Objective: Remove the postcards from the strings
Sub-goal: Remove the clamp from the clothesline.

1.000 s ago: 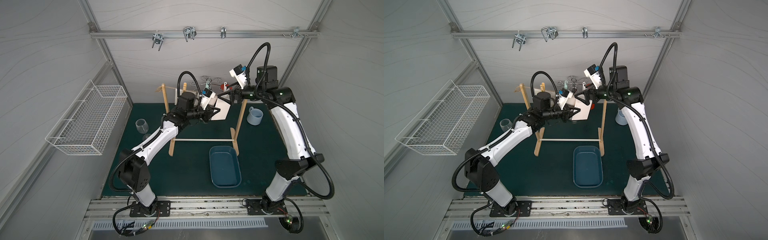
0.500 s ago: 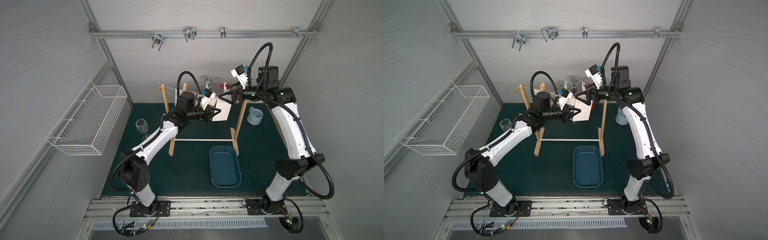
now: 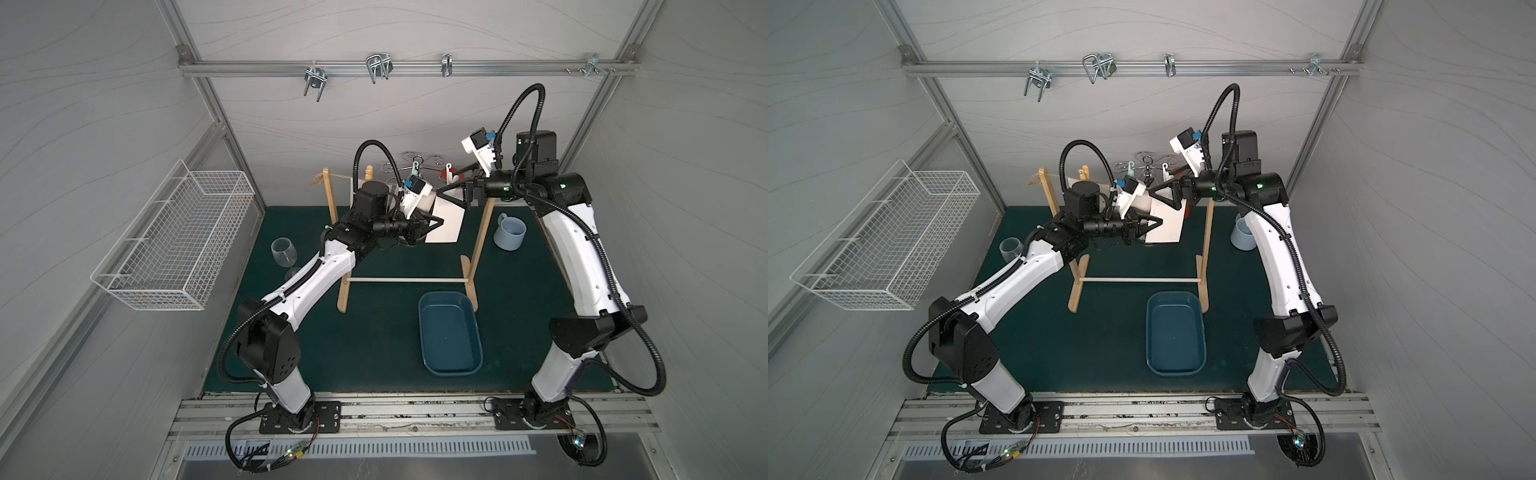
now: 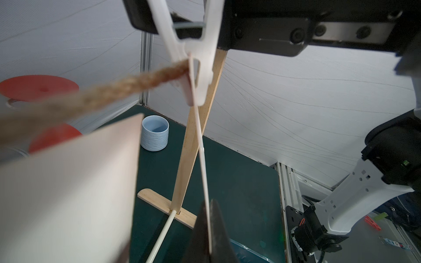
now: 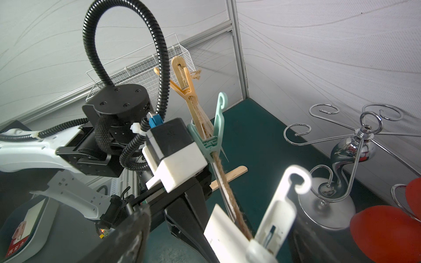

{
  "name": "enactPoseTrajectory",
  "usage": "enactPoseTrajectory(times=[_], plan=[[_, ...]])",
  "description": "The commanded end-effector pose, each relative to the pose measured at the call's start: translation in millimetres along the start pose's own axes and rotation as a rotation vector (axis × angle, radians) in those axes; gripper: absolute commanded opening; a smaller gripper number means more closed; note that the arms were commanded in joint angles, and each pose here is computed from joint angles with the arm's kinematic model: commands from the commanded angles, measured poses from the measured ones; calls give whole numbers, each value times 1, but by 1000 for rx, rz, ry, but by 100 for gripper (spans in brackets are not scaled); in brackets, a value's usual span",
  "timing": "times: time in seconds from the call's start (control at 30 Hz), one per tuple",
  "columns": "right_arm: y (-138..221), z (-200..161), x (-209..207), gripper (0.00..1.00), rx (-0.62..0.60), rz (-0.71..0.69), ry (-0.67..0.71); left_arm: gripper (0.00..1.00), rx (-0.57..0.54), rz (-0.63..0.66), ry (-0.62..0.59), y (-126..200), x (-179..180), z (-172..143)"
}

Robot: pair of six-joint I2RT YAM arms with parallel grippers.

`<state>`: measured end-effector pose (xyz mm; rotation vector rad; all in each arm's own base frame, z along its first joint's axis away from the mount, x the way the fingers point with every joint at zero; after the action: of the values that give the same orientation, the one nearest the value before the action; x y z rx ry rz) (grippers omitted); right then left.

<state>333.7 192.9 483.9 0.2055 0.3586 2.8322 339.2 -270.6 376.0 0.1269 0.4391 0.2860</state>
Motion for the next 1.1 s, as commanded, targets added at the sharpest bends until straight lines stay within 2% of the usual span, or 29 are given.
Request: enactPoseTrajectory(times=[0.0, 0.33, 0.6, 0.9, 1.07], plan=[[-5, -2, 1, 91, -2, 56, 0, 0, -15, -42, -27, 1, -6, 14], [-4, 1, 3, 72, -33, 109, 0, 0, 6, -57, -10, 0, -5, 9], [3, 1, 0, 61, -53, 123, -9, 0, 11, -70, -5, 1, -7, 8], [9, 1, -1, 52, -69, 149, -14, 0, 23, -101, 11, 1, -8, 7], [11, 0, -3, 49, -75, 167, -18, 0, 32, -121, 23, 2, -8, 6]])
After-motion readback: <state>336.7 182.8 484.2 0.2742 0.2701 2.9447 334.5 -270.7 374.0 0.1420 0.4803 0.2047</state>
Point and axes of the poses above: each gripper's point midway between its finger pads, its own y axis back along the fingers, its own x axis along the line the jaws close on, z = x × y, the point moved 8 cm from there along y, back along the fingers, and after that the axes turned 7 degrees about y, right-handed, at the moved point
